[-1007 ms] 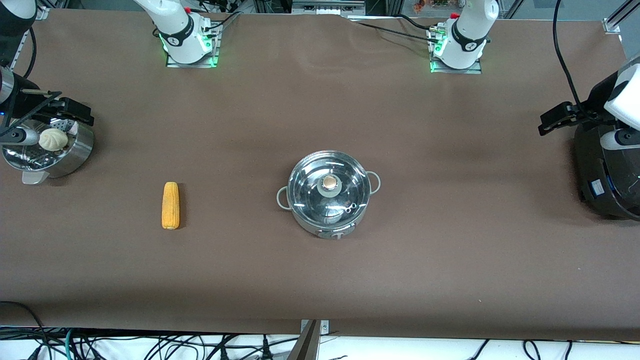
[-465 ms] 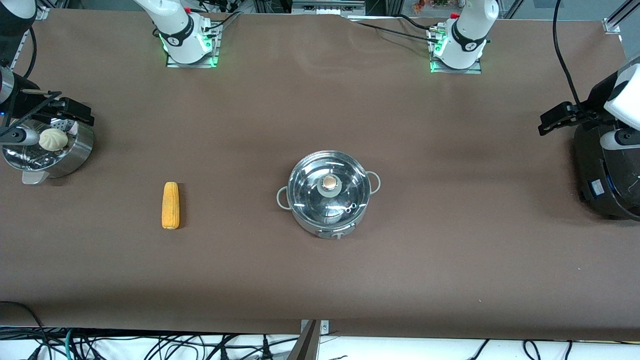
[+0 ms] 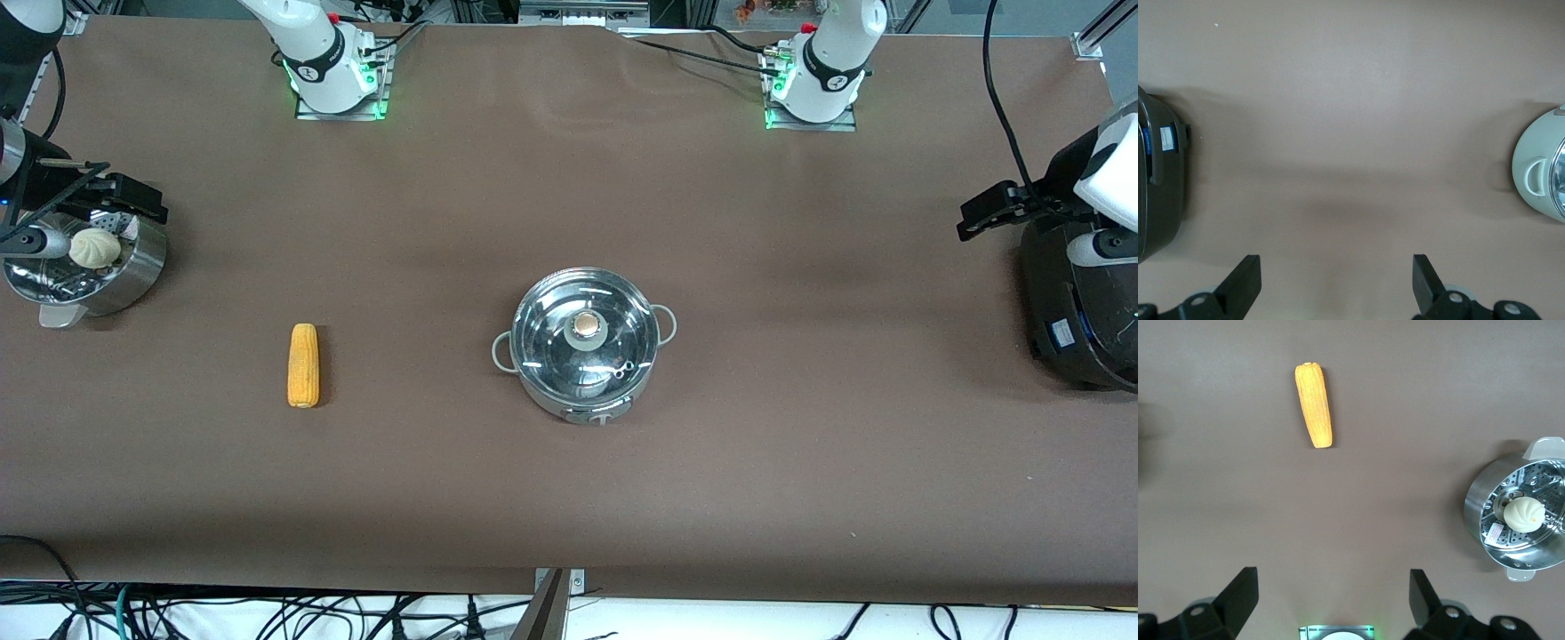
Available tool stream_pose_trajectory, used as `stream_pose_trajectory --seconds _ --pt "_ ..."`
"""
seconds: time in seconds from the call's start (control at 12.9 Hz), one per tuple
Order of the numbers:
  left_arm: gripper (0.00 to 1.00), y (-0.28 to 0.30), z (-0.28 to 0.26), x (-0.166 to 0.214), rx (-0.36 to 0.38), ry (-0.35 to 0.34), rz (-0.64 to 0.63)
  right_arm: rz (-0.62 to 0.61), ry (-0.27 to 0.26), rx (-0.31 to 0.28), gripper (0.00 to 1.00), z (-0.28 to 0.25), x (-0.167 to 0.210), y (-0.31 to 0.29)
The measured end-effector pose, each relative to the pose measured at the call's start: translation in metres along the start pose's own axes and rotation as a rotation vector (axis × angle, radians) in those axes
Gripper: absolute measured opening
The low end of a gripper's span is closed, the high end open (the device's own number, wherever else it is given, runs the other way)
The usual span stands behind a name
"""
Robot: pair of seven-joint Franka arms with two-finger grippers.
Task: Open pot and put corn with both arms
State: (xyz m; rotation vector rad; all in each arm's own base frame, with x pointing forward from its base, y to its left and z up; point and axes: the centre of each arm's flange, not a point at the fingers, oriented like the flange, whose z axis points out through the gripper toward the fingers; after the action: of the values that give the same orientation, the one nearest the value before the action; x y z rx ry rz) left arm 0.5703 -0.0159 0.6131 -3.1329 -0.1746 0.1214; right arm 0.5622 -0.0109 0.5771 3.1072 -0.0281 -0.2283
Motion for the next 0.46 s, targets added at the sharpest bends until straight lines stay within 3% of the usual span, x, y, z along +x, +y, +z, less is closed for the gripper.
stream_pose_trajectory --seconds 0.31,0.46 --pt "1.0 0.0009 0.0 -0.0001 0.0 0.0 0.002 0.004 0.001 0.003 1.0 -0.0001 0.0 0.0003" --pt "1.0 0.0032 0.0 -0.0005 0.0 0.0 0.006 0.041 0.007 0.054 1.0 -0.0007 0.0007 0.0091"
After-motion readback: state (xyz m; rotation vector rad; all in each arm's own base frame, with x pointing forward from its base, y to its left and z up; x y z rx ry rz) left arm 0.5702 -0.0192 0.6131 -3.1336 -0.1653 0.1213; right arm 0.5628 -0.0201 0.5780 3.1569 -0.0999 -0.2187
